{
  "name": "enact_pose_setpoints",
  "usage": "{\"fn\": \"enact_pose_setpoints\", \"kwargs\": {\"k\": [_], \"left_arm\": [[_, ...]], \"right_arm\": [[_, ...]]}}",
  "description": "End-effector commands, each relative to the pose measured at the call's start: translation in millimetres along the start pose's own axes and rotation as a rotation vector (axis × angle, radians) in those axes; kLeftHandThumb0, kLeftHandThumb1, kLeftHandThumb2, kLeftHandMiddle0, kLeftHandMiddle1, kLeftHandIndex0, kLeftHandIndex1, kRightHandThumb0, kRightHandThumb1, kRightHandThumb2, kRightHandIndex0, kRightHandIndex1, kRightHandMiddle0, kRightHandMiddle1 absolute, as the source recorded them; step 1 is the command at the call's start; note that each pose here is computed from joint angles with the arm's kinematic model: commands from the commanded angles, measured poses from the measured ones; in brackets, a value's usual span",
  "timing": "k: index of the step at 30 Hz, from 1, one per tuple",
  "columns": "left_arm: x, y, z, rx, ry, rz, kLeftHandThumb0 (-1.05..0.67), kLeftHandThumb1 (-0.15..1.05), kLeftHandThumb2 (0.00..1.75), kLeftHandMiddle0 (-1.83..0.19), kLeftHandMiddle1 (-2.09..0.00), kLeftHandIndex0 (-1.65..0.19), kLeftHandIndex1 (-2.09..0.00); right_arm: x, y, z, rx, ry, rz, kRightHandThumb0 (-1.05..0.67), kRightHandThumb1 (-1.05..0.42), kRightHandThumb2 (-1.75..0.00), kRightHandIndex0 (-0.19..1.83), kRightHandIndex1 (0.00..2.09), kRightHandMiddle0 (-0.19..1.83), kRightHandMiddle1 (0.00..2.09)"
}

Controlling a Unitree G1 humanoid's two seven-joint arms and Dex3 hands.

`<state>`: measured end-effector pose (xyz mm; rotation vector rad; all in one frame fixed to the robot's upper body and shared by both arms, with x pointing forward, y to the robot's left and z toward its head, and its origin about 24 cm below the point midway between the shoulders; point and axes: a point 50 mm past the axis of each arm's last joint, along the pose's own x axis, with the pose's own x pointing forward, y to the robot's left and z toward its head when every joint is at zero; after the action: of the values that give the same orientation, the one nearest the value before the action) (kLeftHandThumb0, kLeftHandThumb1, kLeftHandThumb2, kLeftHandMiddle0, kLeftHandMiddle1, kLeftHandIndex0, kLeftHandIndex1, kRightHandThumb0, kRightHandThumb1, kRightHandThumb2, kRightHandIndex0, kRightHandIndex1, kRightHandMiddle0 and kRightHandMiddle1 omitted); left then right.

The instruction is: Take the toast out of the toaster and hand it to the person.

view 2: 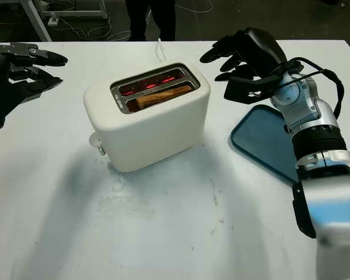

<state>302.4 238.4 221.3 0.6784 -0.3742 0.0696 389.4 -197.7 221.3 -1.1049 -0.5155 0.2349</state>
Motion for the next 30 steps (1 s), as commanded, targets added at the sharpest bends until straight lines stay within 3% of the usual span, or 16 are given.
{"fn": "enact_pose_setpoints", "kwargs": {"k": [1,30], "left_arm": [[-1.1,0.1,-1.5,0.013,-0.005,-0.005,-0.1,0.84,0.0,-0.84,-0.88,-1.0,-0.25],[-2.0,0.3,-3.8,-0.007,0.008,0.003,-0.1,0.84,0.0,-0.83,-0.88,-1.0,-0.25]], "right_arm": [[-2.1,-3.0,-1.6,-0.002,-0.003,-0.008,0.02,-0.66,0.0,1.34,0.01,1.11,0.01],[-2.9,-1.6,-2.3,0.01,0.003,-0.008,-0.02,-0.67,0.0,1.32,0.0,1.1,0.0]]}}
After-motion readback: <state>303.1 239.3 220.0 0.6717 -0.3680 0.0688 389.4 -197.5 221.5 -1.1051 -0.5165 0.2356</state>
